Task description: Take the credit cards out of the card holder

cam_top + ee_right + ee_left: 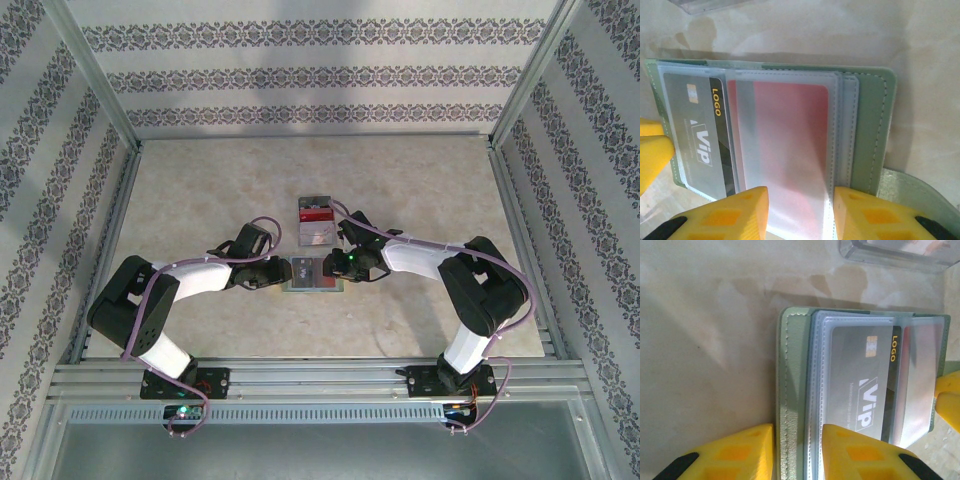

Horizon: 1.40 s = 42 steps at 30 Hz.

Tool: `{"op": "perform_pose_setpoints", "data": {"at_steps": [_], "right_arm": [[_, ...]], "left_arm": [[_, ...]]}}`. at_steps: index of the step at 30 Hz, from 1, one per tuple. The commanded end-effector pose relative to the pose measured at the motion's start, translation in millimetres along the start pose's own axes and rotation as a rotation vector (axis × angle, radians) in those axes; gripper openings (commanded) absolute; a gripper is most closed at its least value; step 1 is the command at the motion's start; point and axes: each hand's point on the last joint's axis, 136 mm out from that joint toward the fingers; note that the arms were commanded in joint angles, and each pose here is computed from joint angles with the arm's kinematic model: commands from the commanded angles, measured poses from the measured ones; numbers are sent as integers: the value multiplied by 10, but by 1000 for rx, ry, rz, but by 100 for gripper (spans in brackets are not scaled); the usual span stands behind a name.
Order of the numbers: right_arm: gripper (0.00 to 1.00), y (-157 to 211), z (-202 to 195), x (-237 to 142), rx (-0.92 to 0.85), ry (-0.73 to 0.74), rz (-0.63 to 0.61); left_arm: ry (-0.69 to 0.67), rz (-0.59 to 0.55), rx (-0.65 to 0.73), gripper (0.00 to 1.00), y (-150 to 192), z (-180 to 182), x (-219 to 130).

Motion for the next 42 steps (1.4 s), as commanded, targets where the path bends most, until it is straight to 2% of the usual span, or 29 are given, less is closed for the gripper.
{"op": "perform_pose_setpoints", "data": {"at_steps": [1,13,20,25,33,38,42], "right_arm": [[39,-14,180,-9,-16,-58,-5],[39,-61,408,-183,4,-197,-33],[39,-67,691,-188,-8,-308,-13],[39,-60,806,-67,-21,-316,-1],[39,1,959,146,-43,-311,30],[39,-78,871,-85,-50,-287,-30],[40,-109,626,-318,-40,-238,-63]], "left_arm": [[-8,17,3,31,25,47,37],[-5,16,2,31,26,44,35],[-8,-20,4,32,-23,29,-40],[-24,-79,-1,39,-100,64,-246],[-55,-157,-38,43,-212,259,-620],[-1,-154,-41,43,-209,190,-636],[67,-127,-42,41,-216,73,-547]]}}
Point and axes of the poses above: each hand's point on the last joint's axis, 136 mm out from that joint toward the fingers, its own x axis out along the fingers, its own z axis along the line the jaws close on, y = z × x, and after that the axes turned 1 degree about -x, right-handed
